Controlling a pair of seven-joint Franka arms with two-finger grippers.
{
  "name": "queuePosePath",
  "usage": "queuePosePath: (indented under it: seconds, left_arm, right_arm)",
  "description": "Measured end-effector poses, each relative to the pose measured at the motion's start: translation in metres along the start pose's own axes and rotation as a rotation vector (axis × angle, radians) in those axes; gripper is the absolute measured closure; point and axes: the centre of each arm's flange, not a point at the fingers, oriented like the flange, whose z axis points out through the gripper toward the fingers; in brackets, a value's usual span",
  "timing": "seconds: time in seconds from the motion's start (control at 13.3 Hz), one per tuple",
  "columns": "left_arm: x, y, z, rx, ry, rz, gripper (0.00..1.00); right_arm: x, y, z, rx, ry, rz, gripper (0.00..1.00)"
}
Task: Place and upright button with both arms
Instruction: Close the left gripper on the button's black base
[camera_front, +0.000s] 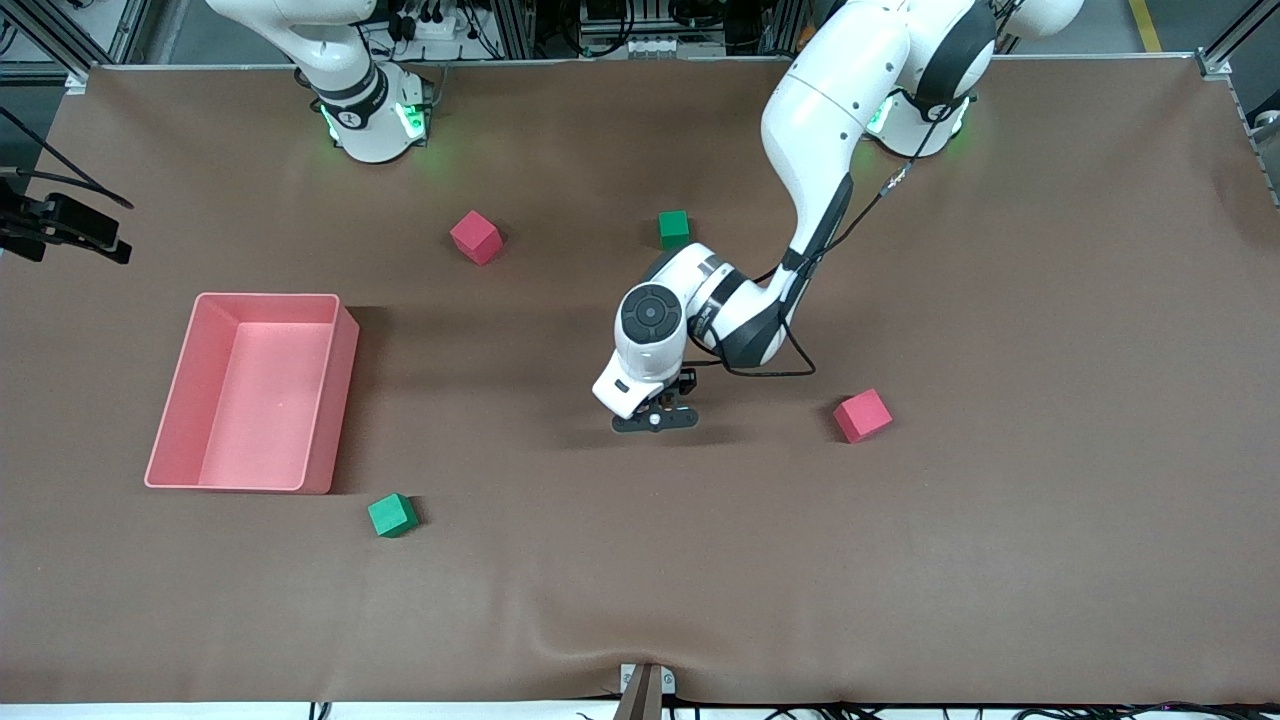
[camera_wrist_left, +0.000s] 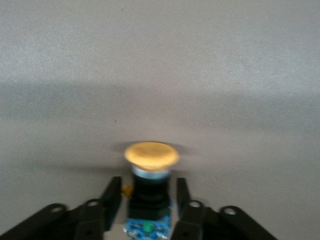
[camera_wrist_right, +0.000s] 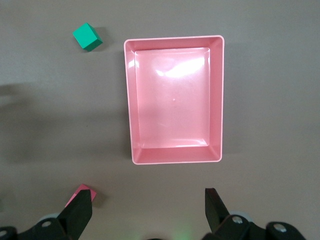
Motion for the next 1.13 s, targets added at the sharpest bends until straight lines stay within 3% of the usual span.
queuePosePath:
  seconds: [0.23, 0.38, 0.45, 0.9, 1.13]
  left_arm:
    - [-0.001, -0.002, 0.011, 0.010, -0.008, -0.001, 0.50]
    - [0.000, -0.002, 0.011, 0.008, -0.006, -0.001, 0.52]
    - [0.001, -0.002, 0.009, 0.005, -0.002, -0.002, 0.60]
    - [0.013, 0.002, -0.029, -0.038, 0.044, -0.047, 0.60]
    - [0.016, 0.002, -0.040, -0.020, 0.088, -0.091, 0.60]
  right_arm:
    - [-0.004, -0.001, -0.025, -0.002, 0.040, -0.002, 0.00]
    - [-0.006, -0.002, -0.028, -0.002, 0.039, -0.003, 0.00]
    - [-0.006, -0.002, -0.028, -0.002, 0.038, -0.002, 0.00]
    - [-0.006, -0.002, -0.028, -0.002, 0.039, 0.003, 0.00]
    - [-0.006, -0.002, -0.028, -0.002, 0.039, 0.004, 0.00]
